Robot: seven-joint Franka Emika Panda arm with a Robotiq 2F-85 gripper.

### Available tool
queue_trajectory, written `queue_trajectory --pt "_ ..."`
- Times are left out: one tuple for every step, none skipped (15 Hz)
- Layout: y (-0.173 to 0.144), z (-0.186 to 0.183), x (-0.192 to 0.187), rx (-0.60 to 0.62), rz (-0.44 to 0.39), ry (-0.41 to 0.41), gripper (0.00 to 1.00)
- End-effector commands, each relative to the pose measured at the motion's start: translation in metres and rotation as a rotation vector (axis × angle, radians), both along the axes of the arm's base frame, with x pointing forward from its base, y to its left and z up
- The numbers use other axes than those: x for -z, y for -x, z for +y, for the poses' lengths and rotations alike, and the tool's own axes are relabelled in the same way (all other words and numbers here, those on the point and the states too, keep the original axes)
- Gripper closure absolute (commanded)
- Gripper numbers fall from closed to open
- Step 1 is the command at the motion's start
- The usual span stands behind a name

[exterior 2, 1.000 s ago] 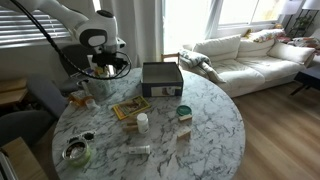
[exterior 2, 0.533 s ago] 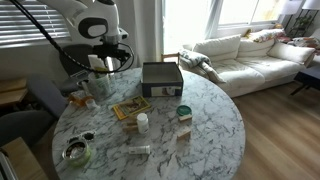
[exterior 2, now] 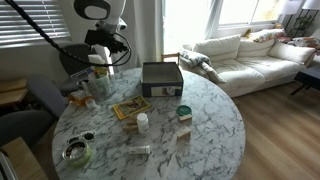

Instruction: Pick up the clear cup and pour the white shades onto the table, put the clear cup onto the table, pick up the tabasco and put it in the clear cup, pick up the clear cup with the tabasco and put it into the clear storage container

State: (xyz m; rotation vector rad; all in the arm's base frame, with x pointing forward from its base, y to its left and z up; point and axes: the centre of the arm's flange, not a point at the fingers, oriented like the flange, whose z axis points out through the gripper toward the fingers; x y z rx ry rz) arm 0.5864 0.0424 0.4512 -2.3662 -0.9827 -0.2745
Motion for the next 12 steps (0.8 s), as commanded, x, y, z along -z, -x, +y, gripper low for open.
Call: queue_trajectory --pt "0.018 -0.024 -0.021 -0.063 -0.004 -0.162 0.0" --pt "0.021 -0.031 -0.026 -0.073 -0.005 -0.198 0.0" --pt "0.023 -0.037 -0.032 -0.079 -0.008 -0.233 0.0" --pt "0.026 -0.047 -0.029 -0.068 0.002 -0.246 0.0" --pt "0.027 -0.056 -0.028 -0.038 0.016 -0.246 0.0" --pt "0.02 -0.041 -0.031 -0.052 0.003 -0.209 0.0" --pt "0.021 -0.049 -0.031 -0.039 0.007 -0.216 0.0" --pt "0.022 -0.055 -0.03 -0.032 0.01 -0.219 0.0" --pt "0.022 -0.057 -0.03 -0.029 0.012 -0.221 0.0" --pt "0.022 -0.056 -0.03 -0.03 0.012 -0.222 0.0" --pt "0.022 -0.055 -0.03 -0.031 0.012 -0.222 0.0" --pt "0.022 -0.055 -0.03 -0.032 0.012 -0.223 0.0"
